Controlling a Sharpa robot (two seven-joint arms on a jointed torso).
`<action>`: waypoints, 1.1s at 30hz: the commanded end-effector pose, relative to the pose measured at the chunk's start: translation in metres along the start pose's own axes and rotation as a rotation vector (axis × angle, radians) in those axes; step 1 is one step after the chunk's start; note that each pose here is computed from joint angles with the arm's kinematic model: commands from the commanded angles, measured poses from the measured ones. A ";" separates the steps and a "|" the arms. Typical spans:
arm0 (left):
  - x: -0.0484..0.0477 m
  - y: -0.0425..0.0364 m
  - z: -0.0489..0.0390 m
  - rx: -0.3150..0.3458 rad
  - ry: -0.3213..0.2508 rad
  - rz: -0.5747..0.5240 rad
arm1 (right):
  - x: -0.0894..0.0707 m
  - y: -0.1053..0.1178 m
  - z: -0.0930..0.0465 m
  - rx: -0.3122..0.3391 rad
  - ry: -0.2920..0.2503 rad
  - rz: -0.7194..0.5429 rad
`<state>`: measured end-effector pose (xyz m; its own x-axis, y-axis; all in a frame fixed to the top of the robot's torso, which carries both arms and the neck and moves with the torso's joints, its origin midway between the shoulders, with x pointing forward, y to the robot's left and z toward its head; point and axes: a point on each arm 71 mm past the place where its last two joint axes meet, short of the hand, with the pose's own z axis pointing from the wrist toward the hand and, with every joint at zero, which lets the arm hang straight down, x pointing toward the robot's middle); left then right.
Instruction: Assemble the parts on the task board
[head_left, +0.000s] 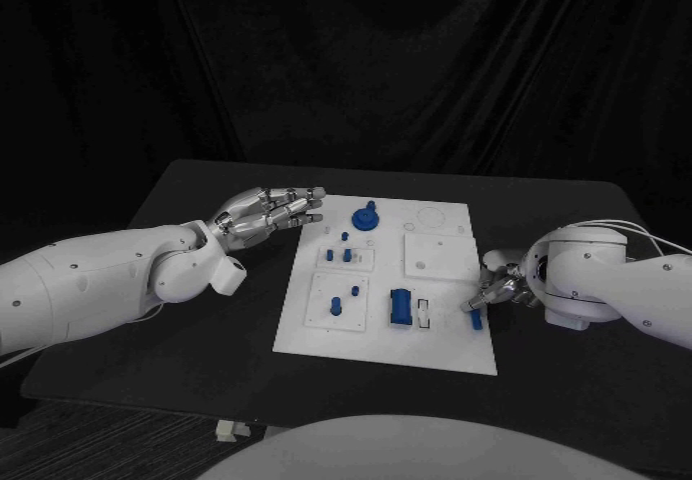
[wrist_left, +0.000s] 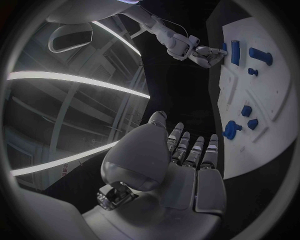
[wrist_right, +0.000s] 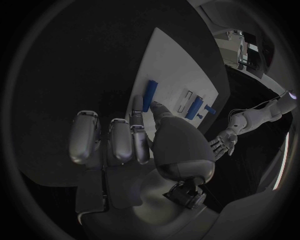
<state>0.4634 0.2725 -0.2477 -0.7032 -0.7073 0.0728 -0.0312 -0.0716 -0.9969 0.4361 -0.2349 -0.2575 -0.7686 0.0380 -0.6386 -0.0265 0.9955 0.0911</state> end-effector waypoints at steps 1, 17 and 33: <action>0.0019 0.0000 0.0006 0.012 0.013 -0.015 | 0.003 0.000 0.002 0.018 0.011 -0.014; 0.0022 0.0012 0.0001 0.006 0.016 -0.018 | 0.008 0.005 0.003 -0.008 0.046 0.090; 0.0020 0.0022 -0.0010 0.000 0.015 -0.020 | 0.013 0.007 -0.001 -0.037 0.107 0.369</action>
<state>0.4620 0.2726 -0.2501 -0.7065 -0.7033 0.0794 -0.0431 -0.0693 -0.9967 0.4287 -0.2276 -0.2625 -0.8025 0.2698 -0.5322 0.1411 0.9524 0.2701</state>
